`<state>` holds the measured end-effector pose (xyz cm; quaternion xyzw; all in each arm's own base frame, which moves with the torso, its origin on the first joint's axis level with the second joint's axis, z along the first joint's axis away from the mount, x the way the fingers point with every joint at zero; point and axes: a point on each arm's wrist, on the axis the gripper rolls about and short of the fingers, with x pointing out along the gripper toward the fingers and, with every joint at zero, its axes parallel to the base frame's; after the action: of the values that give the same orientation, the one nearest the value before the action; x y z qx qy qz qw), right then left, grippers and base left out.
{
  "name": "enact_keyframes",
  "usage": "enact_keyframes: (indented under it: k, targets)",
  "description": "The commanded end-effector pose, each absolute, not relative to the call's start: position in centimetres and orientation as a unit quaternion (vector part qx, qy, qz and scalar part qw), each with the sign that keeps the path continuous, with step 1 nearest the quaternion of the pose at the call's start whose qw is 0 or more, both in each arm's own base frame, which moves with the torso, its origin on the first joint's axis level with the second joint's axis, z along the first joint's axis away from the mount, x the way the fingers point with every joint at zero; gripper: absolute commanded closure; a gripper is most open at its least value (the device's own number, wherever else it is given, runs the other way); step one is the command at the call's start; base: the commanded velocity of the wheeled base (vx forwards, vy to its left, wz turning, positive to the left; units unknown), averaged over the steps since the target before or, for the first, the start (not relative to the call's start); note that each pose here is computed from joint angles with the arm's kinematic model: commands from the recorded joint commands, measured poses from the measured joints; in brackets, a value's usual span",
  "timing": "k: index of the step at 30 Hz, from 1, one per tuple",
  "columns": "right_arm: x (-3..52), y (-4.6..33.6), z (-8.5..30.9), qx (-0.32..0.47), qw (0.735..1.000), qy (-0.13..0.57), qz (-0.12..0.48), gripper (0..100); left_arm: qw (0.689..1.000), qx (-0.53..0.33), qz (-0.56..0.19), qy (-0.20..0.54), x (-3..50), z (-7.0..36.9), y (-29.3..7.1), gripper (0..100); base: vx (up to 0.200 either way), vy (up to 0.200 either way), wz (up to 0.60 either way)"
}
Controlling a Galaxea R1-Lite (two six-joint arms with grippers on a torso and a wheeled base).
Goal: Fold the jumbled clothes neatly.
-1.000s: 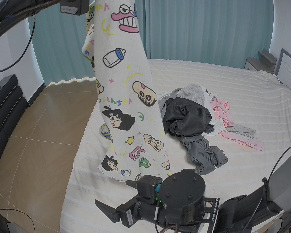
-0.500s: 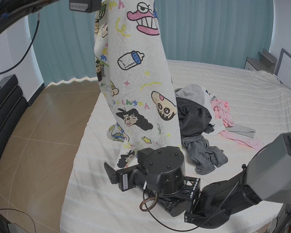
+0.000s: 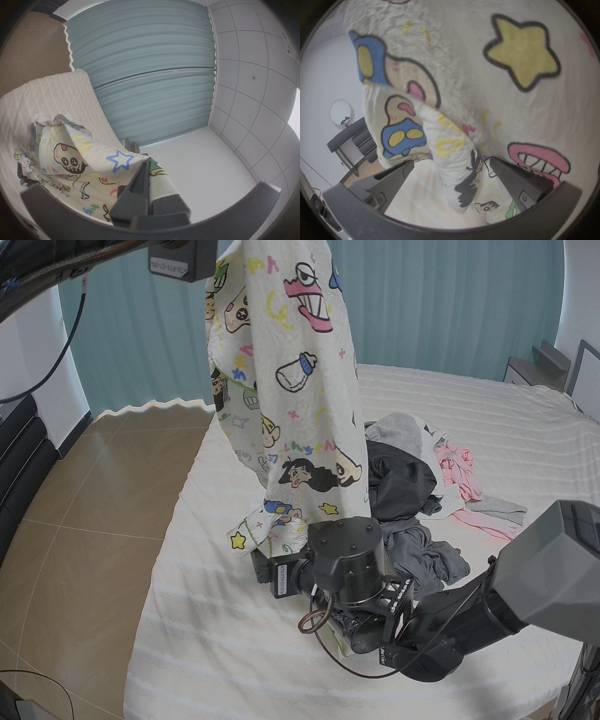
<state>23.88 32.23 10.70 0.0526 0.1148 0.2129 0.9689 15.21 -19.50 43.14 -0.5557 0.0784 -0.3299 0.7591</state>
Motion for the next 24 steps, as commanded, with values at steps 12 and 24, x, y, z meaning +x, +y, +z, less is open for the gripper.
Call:
enact_keyframes:
  k: [12, 24]
  targets:
    - [25.8, 30.6, 10.7, 0.042, 0.977, 0.109, 0.179, 100, 0.761, -0.554, -0.327, 0.081, 15.1, 42.9, -19.3, 100, 0.0, 0.0, 0.0]
    - [24.6, 28.2, 11.8, 0.038, 0.974, 0.115, 0.192, 100, 0.787, -0.536, -0.298, 0.064, 15.4, 42.2, -18.5, 100, 0.0, 0.0, 0.0]
